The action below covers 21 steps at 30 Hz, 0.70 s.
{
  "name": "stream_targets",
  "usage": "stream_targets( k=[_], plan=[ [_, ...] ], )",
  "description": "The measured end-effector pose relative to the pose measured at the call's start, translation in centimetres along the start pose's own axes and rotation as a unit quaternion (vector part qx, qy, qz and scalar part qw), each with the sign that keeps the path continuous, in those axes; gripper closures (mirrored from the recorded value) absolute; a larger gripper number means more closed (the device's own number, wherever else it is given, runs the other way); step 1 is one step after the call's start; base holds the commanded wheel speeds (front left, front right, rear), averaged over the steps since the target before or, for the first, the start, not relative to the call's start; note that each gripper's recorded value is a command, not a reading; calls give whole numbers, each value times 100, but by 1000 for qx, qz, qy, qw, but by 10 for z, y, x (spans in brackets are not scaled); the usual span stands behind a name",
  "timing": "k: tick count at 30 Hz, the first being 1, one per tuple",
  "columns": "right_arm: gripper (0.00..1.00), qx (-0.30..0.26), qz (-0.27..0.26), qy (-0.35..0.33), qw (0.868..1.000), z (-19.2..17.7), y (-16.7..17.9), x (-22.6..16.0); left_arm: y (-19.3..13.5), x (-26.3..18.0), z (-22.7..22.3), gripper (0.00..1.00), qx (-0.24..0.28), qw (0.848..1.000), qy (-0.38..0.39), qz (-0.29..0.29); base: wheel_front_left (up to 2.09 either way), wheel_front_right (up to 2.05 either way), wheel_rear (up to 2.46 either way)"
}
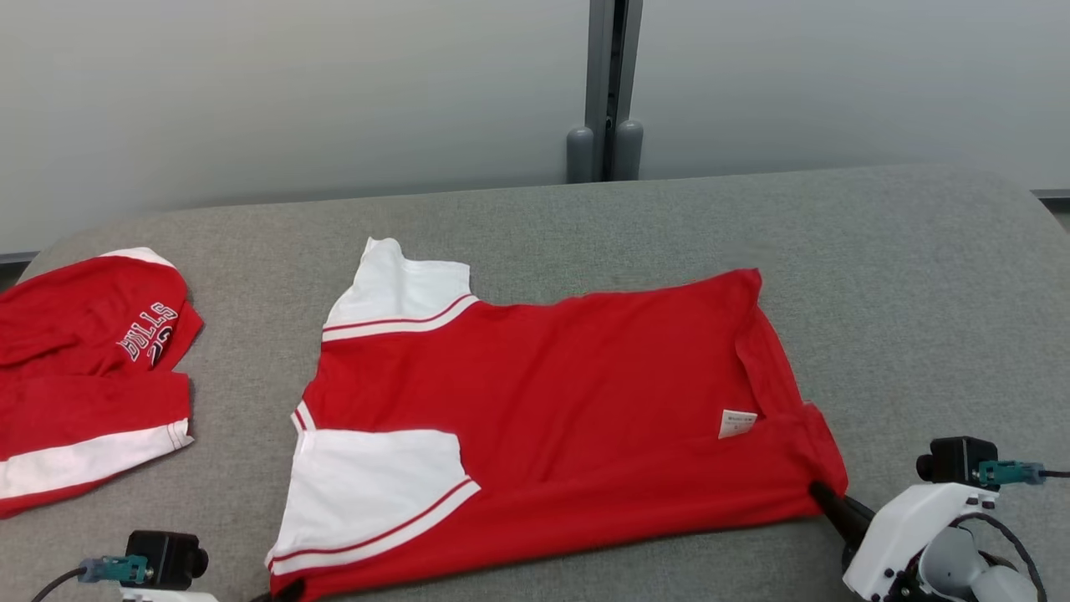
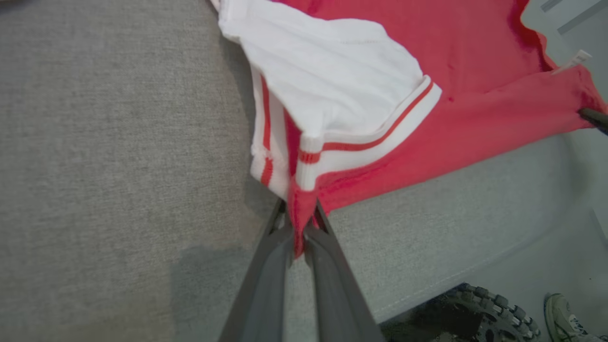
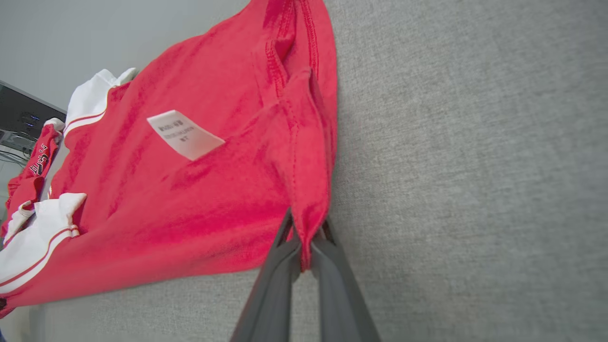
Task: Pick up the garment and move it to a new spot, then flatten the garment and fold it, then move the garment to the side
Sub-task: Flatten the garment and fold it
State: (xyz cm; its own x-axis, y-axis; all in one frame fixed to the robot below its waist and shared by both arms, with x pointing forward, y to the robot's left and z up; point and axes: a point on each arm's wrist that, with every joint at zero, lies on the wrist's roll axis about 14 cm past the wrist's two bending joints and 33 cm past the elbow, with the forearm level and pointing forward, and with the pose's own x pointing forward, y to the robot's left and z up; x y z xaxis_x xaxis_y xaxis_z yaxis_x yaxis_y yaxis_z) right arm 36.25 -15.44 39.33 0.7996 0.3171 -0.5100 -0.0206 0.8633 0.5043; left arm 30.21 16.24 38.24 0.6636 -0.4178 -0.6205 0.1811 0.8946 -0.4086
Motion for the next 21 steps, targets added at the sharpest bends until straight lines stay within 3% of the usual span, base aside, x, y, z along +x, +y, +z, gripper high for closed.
stream_targets(
  k=[14, 15, 16, 17, 18, 21],
  plan=[
    [100, 32, -29, 57, 997, -38, -27, -42, -18, -26, -30, 100, -7, 997, 71, -21, 0, 0, 0],
    [94, 35, -31, 57, 997, -39, -28, -44, -18, -27, -34, 100, -9, 997, 78, -22, 0, 0, 0],
    [64, 37, -33, 62, 997, -41, -29, -45, -19, -28, -36, 100, -10, 996, 82, -23, 0, 0, 0],
    [0, 39, -34, 67, 996, -44, -28, -46, -19, -28, -36, 45, -10, 996, 82, -21, 0, 0, 0],
    [0, 41, -36, 72, 996, -47, -28, -47, -19, -28, -35, 0, -10, 996, 82, -20, 0, 0, 0],
    [0, 44, -36, 75, 996, -47, -25, -48, -18, -28, -36, 0, -9, 996, 86, -16, 0, 0, 0]
  ],
)
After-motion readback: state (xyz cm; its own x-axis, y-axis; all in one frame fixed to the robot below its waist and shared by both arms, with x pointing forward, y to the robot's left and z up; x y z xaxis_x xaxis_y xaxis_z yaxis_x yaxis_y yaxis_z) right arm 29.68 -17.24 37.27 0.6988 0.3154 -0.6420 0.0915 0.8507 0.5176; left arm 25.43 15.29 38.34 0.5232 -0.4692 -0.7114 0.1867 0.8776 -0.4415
